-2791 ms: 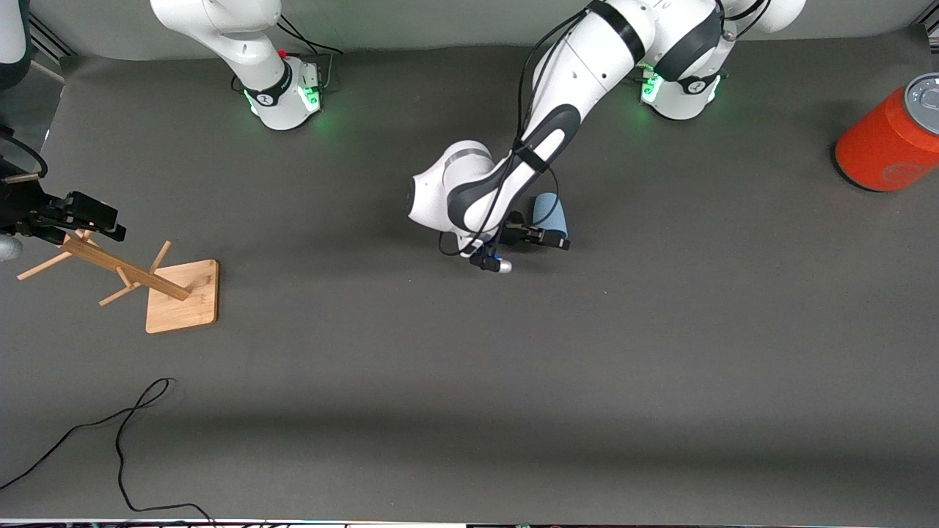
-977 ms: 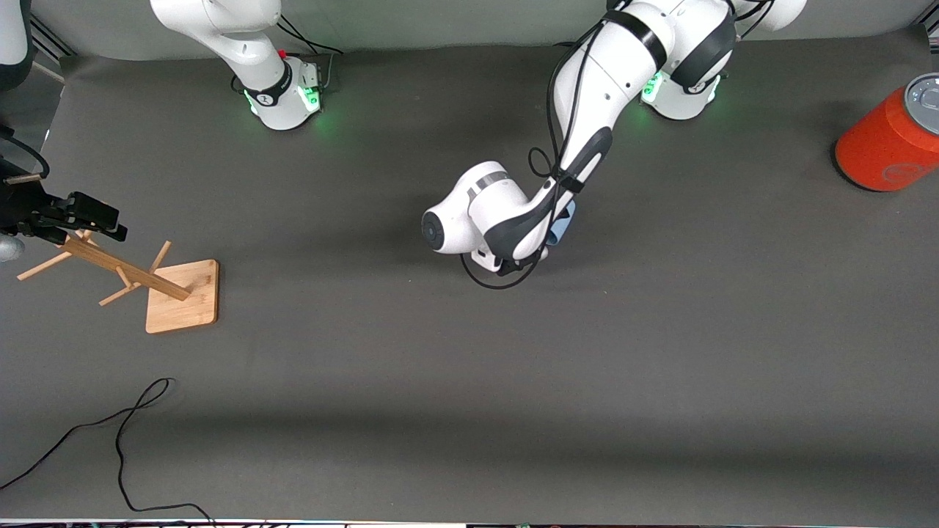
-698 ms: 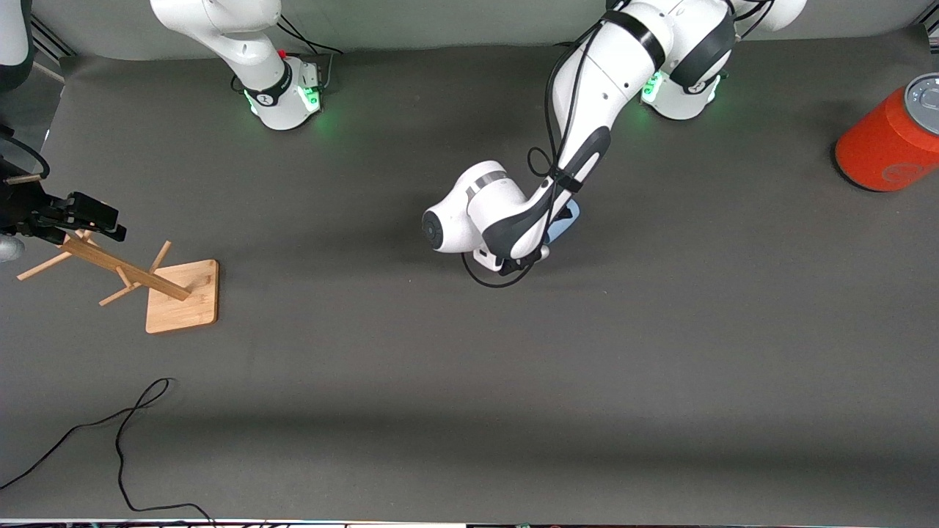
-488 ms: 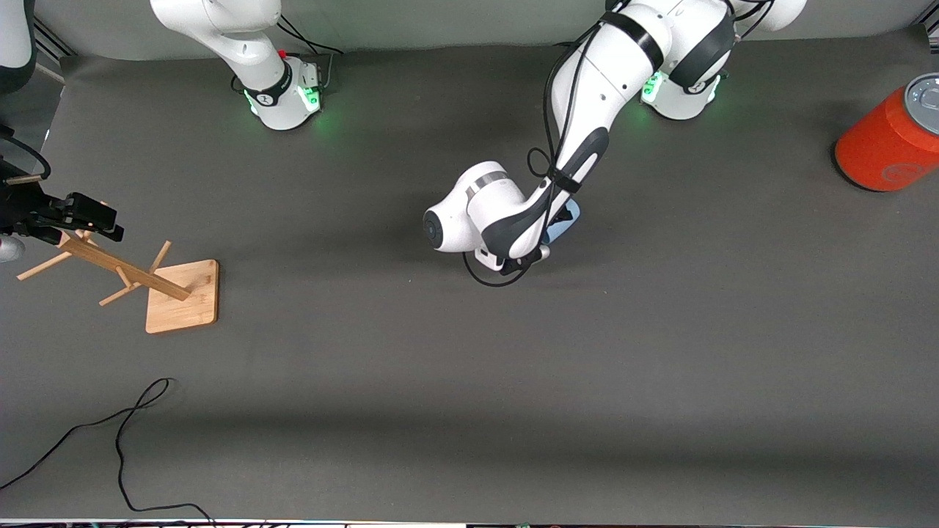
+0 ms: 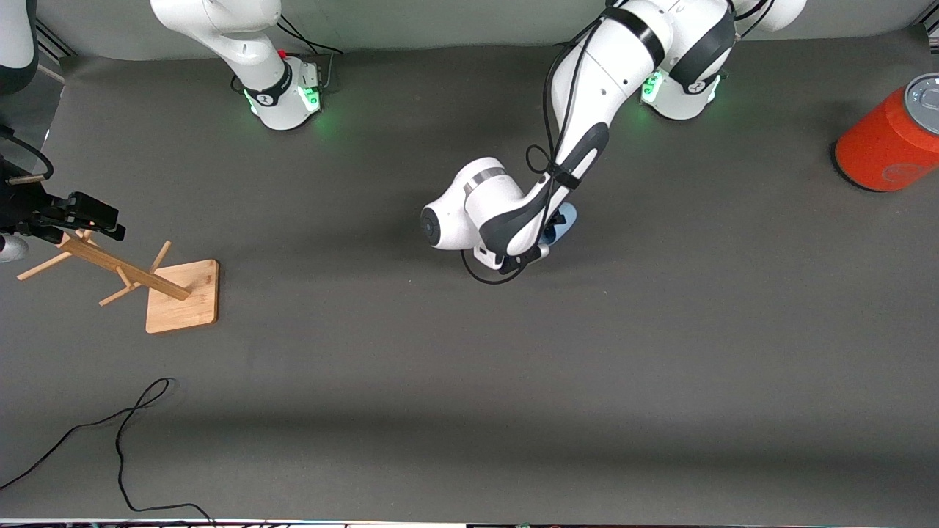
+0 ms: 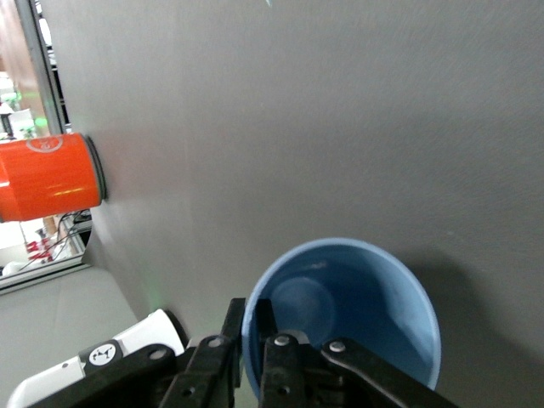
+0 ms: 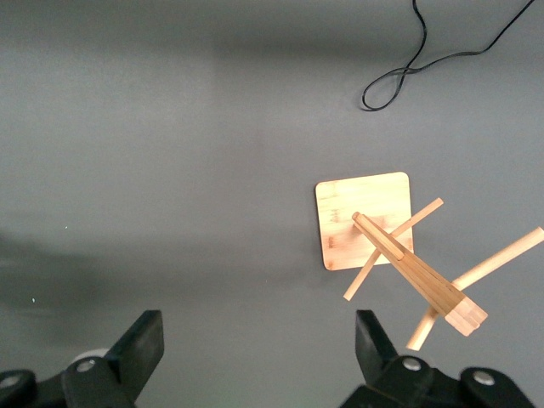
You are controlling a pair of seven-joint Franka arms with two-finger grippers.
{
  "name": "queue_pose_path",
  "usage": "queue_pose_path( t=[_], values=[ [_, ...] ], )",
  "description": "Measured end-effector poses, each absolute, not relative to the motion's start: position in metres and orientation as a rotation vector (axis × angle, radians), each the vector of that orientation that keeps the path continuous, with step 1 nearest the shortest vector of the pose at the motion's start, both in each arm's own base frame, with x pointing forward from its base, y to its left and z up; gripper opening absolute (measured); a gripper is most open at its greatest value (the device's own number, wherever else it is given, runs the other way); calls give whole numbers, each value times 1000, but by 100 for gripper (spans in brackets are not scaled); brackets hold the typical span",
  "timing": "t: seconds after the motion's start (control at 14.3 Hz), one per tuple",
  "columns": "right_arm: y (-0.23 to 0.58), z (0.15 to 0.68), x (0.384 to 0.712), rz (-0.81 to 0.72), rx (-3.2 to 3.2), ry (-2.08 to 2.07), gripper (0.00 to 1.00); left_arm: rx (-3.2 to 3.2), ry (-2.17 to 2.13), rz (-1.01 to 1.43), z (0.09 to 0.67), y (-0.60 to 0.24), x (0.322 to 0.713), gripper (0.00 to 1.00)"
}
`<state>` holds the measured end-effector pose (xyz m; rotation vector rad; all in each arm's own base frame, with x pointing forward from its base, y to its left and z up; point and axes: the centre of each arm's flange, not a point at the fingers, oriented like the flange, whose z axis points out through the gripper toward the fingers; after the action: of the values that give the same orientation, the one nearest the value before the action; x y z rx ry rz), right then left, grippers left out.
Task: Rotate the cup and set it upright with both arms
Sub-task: 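Rotate the held cup with the left gripper to stand upright, then set the upright cup down on the table with the left gripper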
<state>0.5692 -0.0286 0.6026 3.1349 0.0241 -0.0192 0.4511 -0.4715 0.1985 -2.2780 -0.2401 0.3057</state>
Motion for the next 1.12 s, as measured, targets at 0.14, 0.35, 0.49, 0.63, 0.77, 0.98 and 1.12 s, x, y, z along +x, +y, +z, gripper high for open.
queue_pose_path(
  t=[0.14, 0.35, 0.49, 0.63, 0.77, 0.98, 1.12],
  values=[
    [-29, 602, 569, -20, 3135, 24, 100, -2336, -239, 282, 237, -476, 471, 7],
    [-29, 602, 569, -21, 3135, 24, 100, -2478, -266, 214, 345, -470, 509, 7],
    [-29, 602, 569, -22, 3135, 24, 100, -2615, -320, 110, 439, -450, 528, 7],
    [-29, 602, 569, -22, 3135, 24, 100, -2775, -371, 54, 531, -420, 531, 7],
    [-29, 602, 569, -22, 3135, 24, 100, -2915, -401, 39, 591, -380, 537, 7],
    [-29, 602, 569, -22, 3135, 24, 100, -3030, -349, -4, 612, -303, 567, 7],
    [-29, 602, 569, -22, 3135, 24, 100, -3066, -302, -25, 590, -261, 584, 7]
  ],
)
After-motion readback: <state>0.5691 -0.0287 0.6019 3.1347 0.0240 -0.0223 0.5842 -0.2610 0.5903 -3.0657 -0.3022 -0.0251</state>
